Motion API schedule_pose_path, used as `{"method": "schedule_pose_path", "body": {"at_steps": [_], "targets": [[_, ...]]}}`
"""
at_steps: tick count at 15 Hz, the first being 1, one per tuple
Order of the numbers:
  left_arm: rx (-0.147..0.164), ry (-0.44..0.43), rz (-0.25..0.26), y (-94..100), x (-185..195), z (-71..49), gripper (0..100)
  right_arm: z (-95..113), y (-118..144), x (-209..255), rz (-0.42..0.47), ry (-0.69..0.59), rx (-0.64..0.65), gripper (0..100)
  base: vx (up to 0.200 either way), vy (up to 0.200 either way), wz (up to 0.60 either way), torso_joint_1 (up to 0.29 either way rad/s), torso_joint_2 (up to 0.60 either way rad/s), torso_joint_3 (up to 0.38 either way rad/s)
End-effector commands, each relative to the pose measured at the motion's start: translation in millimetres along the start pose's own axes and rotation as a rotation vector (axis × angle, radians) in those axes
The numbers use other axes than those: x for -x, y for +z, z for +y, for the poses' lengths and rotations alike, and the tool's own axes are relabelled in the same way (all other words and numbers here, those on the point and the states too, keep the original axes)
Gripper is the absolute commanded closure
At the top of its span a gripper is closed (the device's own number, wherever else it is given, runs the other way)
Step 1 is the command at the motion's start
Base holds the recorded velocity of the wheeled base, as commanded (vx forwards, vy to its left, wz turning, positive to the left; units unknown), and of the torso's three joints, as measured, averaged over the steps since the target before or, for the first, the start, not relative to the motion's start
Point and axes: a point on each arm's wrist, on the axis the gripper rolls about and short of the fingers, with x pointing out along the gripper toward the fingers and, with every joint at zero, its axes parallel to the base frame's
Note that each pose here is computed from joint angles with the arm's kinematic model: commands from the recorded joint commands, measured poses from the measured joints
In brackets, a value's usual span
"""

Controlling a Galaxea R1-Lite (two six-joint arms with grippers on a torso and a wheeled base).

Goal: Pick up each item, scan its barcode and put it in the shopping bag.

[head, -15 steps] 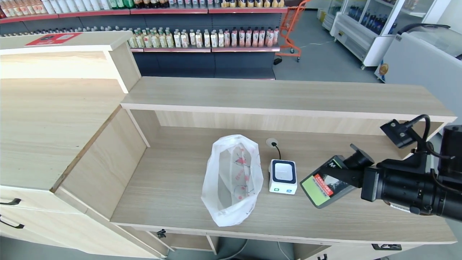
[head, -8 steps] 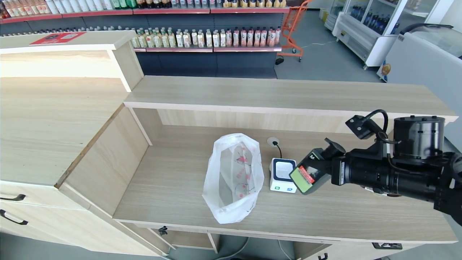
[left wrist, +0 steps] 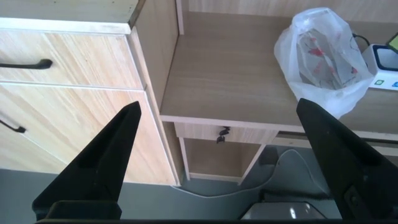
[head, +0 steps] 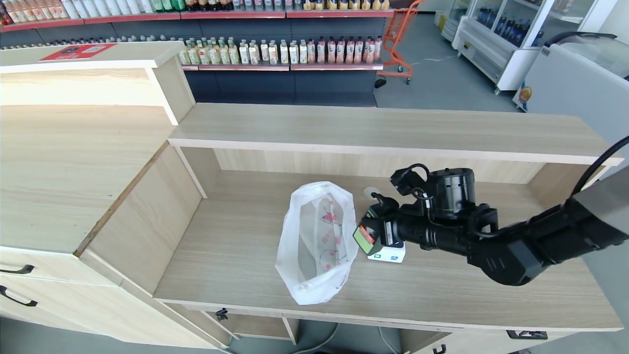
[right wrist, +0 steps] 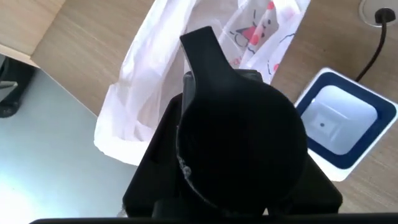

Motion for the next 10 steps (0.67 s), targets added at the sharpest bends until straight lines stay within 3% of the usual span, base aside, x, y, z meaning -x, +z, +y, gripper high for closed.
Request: {"method": "schedule_pose_path", "body": {"at_steps": [1,4,10], "targets": [[0.000,0.000,0.000,0.0,0.0,0.0,0,21.0,-23.5,-45.5,0.032,0.041,0.029,100,0.000,0.000,0.00,0.000,0.00,0.000],[0.000,0.000,0.000,0.0,0.0,0.0,0,39.7,-39.2,-75.3,0.005,0.030,0.130,100,0.000,0.000,0.00,0.000,0.00,0.000],[0.000,0.000,0.000,0.0,0.0,0.0,0,49.4,-71.2,-110.0,-0.059,0.051,0.309,100,0.000,0.000,0.00,0.000,0.00,0.000]]}}
